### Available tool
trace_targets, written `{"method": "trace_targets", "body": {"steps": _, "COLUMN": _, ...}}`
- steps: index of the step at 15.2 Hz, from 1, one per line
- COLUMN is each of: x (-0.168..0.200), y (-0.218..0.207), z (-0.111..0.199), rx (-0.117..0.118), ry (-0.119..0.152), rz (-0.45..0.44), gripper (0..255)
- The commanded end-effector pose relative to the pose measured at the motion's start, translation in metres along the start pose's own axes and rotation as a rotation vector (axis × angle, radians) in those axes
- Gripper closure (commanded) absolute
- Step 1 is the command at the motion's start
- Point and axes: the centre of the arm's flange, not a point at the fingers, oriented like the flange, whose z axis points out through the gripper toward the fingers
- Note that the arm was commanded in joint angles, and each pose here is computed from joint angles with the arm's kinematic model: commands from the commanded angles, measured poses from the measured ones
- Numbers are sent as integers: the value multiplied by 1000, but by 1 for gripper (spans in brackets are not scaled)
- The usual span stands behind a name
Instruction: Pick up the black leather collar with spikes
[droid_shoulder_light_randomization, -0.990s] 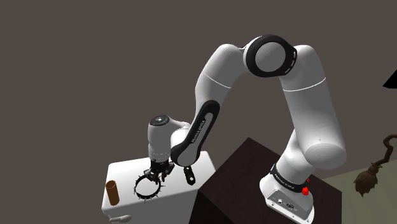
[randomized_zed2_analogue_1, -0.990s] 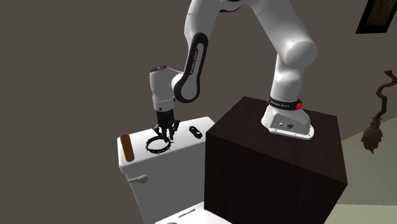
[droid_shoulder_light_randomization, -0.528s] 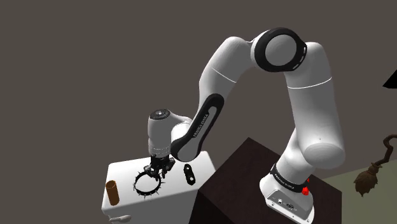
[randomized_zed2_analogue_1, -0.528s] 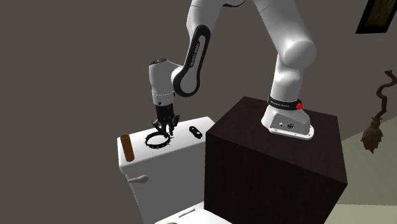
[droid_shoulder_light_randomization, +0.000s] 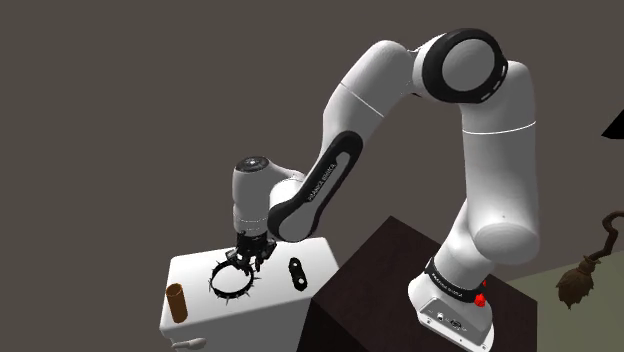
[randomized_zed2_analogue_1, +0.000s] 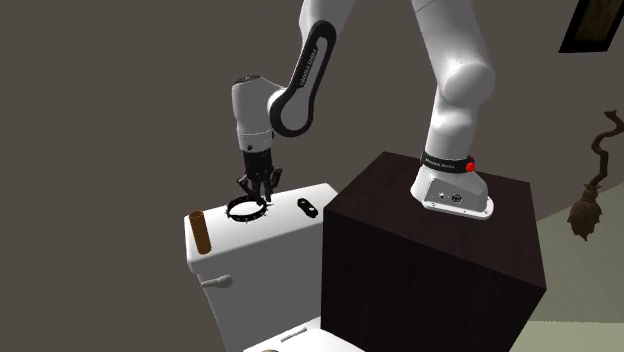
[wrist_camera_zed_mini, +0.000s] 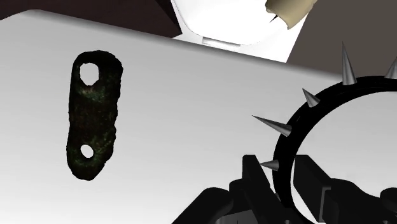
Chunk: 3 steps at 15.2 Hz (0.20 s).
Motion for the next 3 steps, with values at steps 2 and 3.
{"method": "trace_targets", "body": {"steps": 2, "x": 0, "y": 0, "z": -11, "rx": 0, "ry": 0, "rz": 0, "gripper": 255}}
{"method": "trace_targets", "body": {"steps": 3, "x": 0, "y": 0, "z": -11, "rx": 0, "ry": 0, "rz": 0, "gripper": 255}}
